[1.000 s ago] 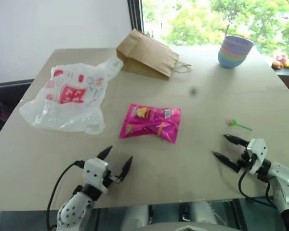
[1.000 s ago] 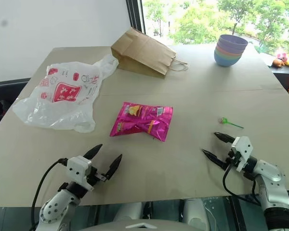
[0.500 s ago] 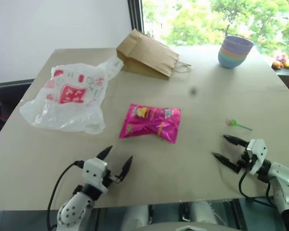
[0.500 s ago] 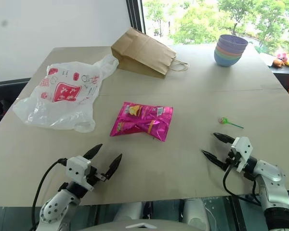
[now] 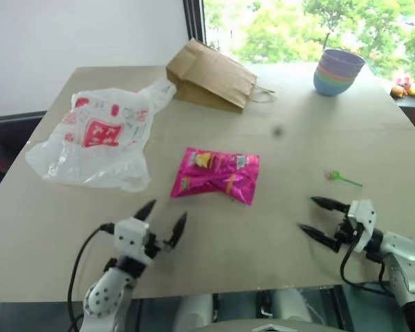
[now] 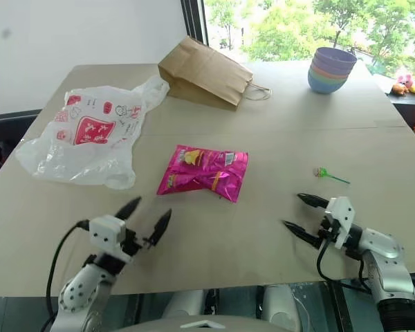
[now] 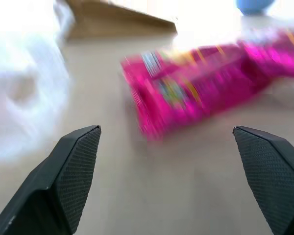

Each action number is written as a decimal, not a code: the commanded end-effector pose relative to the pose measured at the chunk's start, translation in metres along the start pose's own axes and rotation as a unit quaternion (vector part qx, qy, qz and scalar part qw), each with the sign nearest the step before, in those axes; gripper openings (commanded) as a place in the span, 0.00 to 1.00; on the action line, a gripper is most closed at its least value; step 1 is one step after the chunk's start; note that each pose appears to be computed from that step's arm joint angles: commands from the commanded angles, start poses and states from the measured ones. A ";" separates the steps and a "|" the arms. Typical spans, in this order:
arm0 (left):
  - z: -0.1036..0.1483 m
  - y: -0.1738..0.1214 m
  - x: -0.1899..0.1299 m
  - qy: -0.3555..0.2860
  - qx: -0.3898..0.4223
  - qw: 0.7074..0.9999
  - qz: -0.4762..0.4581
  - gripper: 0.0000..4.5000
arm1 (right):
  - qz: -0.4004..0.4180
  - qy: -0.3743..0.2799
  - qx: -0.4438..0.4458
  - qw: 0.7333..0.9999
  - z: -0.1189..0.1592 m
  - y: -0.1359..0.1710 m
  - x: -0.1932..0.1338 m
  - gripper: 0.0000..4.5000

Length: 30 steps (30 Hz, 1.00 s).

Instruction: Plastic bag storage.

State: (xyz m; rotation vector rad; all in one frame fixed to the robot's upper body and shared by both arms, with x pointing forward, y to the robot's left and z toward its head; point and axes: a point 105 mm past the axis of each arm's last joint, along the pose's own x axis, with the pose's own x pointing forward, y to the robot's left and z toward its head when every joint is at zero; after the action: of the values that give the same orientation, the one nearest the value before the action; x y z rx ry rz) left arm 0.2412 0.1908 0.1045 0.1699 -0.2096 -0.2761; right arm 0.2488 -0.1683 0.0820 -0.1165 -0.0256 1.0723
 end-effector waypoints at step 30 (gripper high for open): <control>-0.018 0.068 0.035 0.084 0.086 0.958 0.260 1.00 | 0.121 -0.085 -0.030 0.989 0.113 0.040 0.071 0.99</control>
State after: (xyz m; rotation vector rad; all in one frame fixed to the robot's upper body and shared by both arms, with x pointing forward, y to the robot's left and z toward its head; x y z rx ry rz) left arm 0.2950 0.2429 0.1002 0.2910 -0.0682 0.2610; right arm 0.2452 -0.0830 0.1765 -0.0609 -0.1661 1.2925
